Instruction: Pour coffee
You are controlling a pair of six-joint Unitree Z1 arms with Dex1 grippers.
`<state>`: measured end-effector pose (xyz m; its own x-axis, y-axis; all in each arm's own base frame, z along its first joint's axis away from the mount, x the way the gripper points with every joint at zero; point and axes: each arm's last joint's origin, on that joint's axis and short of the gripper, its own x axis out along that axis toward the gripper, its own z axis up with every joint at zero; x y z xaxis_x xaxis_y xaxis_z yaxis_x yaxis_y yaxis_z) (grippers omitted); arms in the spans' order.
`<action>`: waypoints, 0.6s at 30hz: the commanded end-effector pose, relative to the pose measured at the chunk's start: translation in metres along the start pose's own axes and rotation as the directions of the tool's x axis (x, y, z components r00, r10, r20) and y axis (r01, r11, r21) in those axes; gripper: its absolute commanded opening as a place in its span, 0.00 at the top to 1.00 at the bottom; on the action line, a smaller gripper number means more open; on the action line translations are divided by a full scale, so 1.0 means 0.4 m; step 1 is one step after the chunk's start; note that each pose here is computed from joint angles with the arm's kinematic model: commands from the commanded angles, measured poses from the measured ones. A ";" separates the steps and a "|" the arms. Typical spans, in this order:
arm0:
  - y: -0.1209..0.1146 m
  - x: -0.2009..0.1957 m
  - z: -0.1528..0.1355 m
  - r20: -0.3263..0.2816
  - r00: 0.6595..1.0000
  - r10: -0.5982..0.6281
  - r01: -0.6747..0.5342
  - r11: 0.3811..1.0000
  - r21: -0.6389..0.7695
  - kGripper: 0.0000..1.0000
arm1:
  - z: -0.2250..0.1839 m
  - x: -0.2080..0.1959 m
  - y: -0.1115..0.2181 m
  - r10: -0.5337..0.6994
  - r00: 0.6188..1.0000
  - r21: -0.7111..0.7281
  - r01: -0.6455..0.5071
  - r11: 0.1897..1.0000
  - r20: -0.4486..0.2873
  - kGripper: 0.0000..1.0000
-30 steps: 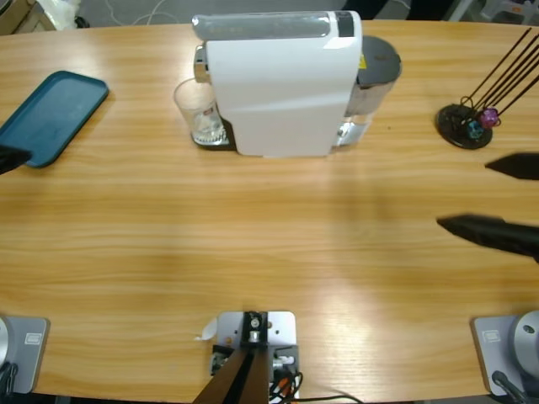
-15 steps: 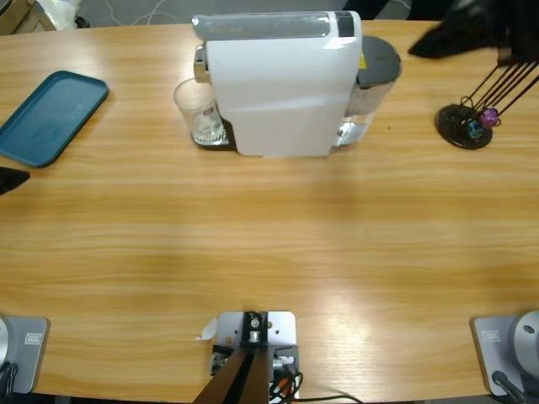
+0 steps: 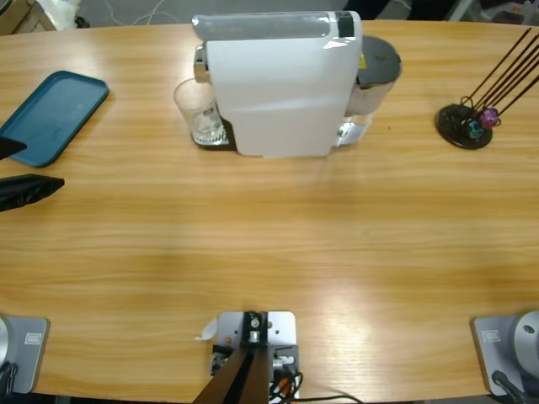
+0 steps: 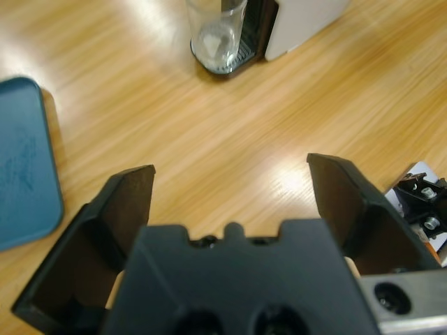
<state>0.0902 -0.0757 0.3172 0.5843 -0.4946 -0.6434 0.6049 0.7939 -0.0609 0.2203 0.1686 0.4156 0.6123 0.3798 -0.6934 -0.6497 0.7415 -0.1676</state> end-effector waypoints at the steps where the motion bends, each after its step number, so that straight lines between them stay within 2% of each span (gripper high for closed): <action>1: 0.003 0.006 -0.045 0.054 0.999 0.010 -0.012 0.999 0.033 0.06 | 0.058 0.102 -0.001 0.073 0.996 -0.030 -0.075 0.997 -0.053 1.00; 9: 0.003 0.016 -0.045 0.042 0.999 0.010 -0.012 0.999 0.042 0.06 | 0.078 0.195 0.023 0.107 0.987 -0.079 -0.117 0.990 -0.115 1.00; 18: 0.002 0.022 -0.042 0.034 0.999 0.009 -0.011 0.999 0.046 0.06 | 0.082 0.213 0.014 0.064 0.990 -0.082 -0.075 0.994 -0.127 1.00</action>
<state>0.0881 -0.0742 0.3095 0.6163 -0.5146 -0.5961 0.6179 0.7853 -0.0391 0.2704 0.2128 0.3955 0.5234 0.3978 -0.7535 -0.7282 0.6680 -0.1532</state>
